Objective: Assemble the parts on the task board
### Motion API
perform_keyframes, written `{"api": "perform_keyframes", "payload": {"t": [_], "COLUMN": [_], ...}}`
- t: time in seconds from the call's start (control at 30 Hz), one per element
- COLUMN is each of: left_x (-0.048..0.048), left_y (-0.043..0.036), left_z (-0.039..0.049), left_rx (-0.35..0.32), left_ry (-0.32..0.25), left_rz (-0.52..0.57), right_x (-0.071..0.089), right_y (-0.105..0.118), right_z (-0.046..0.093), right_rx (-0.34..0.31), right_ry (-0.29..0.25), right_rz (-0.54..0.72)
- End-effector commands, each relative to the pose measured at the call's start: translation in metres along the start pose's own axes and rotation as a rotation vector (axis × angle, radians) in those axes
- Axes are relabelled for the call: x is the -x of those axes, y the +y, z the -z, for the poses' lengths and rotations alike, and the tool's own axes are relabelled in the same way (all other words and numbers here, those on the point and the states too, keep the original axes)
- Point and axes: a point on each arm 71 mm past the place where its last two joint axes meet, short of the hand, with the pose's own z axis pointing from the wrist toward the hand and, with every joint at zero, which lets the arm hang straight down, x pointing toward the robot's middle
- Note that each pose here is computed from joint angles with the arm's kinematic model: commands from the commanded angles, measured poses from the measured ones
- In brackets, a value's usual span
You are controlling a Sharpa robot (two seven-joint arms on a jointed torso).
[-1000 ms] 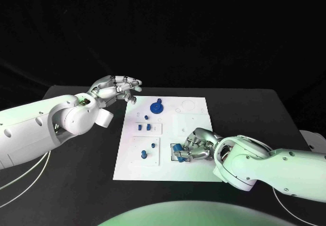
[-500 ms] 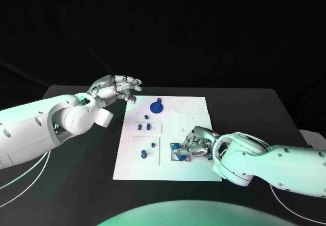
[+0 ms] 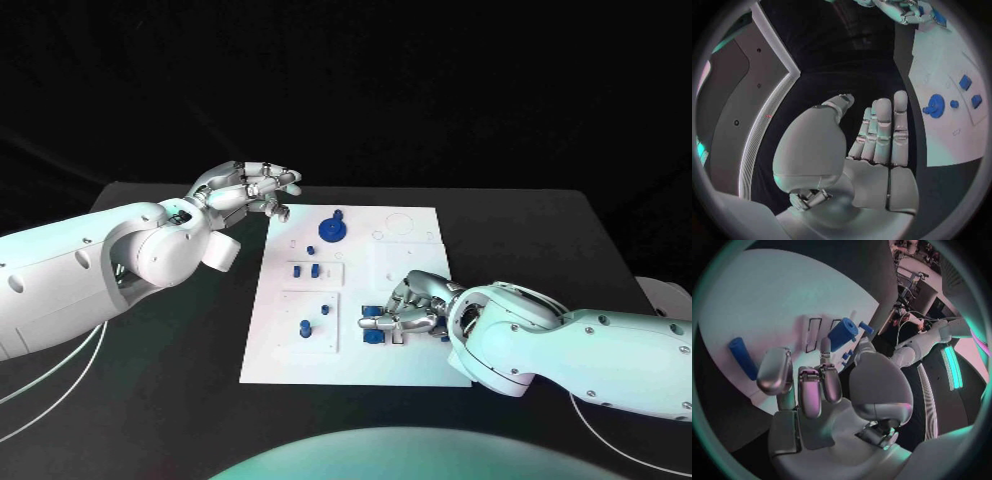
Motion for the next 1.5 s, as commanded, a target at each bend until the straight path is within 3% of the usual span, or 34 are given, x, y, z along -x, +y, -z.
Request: {"api": "perform_keyframes", "payload": {"t": [0.03,0.3,0.6,1.17,1.5], "left_x": [-0.0020,-0.0010,0.0001,-0.0007,-0.0002], "left_y": [-0.0009,-0.0008,-0.0007,-0.0004,-0.0003], "left_z": [-0.0002,0.0007,0.0013,0.0001,0.0007], "left_rx": [-0.004,-0.002,-0.001,-0.001,0.001], "left_ry": [0.012,0.008,0.005,0.008,0.008], "left_rz": [0.006,0.005,0.005,0.005,0.005], "right_x": [-0.001,0.000,-0.001,0.000,0.001], "right_y": [0.001,0.002,-0.003,-0.009,-0.012], "right_z": [0.001,0.009,0.016,0.008,0.011], "right_rx": [0.011,0.027,0.031,-0.002,-0.003], "right_ry": [0.009,0.008,0.056,0.065,0.070], "right_rz": [0.019,0.024,0.044,0.031,0.005]}}
